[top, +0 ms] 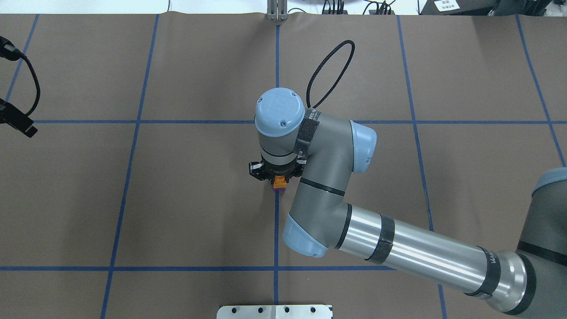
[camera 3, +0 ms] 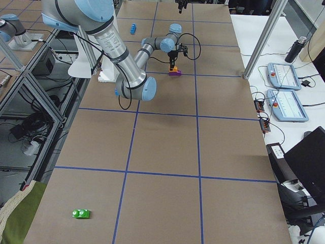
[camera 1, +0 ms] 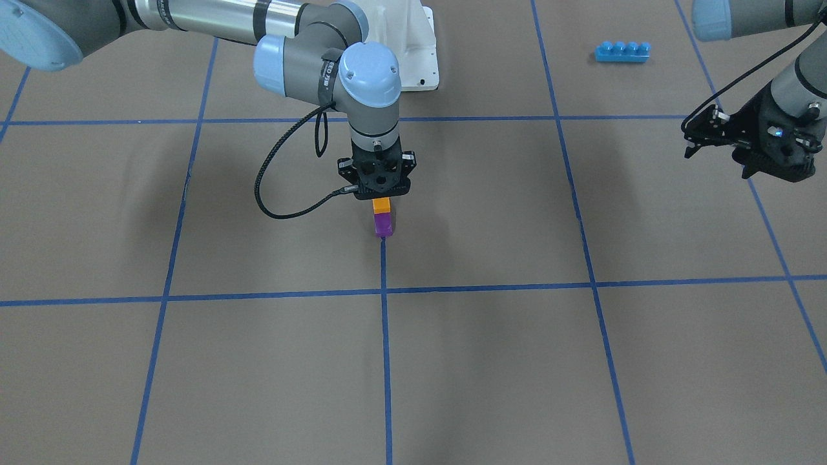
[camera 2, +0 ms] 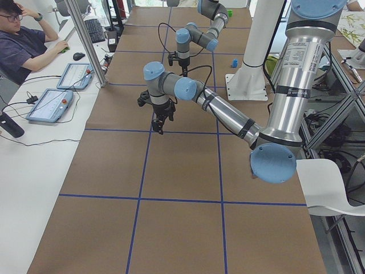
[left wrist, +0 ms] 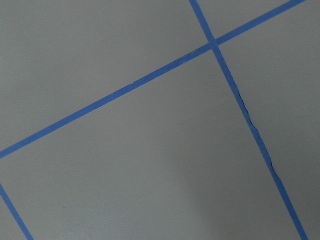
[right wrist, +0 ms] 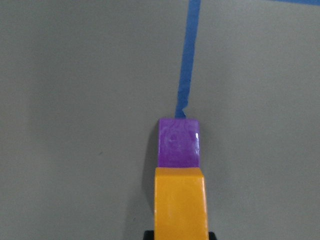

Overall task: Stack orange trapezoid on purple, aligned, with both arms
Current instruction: 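Lower the orange block onto the purple block, aligning their edges, then open the right gripper and lift it away from the stack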

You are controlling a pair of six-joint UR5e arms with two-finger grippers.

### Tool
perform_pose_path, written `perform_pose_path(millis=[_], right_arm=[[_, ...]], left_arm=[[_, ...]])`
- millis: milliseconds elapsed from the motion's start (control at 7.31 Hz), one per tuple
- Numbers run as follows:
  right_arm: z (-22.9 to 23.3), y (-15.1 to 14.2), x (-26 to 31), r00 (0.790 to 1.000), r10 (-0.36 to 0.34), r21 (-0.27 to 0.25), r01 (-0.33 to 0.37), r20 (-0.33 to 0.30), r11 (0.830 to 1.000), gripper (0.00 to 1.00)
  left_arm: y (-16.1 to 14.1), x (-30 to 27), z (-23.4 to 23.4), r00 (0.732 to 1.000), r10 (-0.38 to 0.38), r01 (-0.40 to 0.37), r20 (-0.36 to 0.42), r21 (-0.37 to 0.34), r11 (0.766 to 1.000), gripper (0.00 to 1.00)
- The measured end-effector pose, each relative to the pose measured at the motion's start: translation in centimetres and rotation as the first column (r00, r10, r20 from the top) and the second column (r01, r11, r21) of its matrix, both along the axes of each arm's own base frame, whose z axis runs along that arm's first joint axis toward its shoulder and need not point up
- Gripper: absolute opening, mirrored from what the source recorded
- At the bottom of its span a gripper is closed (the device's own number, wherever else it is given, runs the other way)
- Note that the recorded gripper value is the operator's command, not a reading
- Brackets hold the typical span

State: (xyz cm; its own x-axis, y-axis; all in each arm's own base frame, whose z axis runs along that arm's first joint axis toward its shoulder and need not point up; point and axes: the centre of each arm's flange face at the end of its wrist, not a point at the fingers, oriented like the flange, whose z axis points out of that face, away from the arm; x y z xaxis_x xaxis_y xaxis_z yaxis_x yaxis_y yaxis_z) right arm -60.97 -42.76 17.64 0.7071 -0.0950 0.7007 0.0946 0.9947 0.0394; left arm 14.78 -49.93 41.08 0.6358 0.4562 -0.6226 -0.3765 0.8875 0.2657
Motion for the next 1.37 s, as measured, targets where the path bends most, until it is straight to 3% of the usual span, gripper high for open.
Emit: perform_pose_path(millis=[821, 1368], right_arm=[[-2.2, -0.2, 2.1, 0.999, 0.023, 0.029, -0.024, 0.038, 0.999, 1.0], [-2.3, -5.1, 12.4, 0.993, 0.116, 0.019, -0.116, 0.018, 0.993, 1.0]], left_arm=[[0.0, 0.0, -0.2, 1.0, 0.0, 0.0, -0.002, 0.004, 1.0, 1.0], [0.0, -0.6, 0.0, 1.0, -0.01, 0.01, -0.001, 0.002, 1.0, 1.0]])
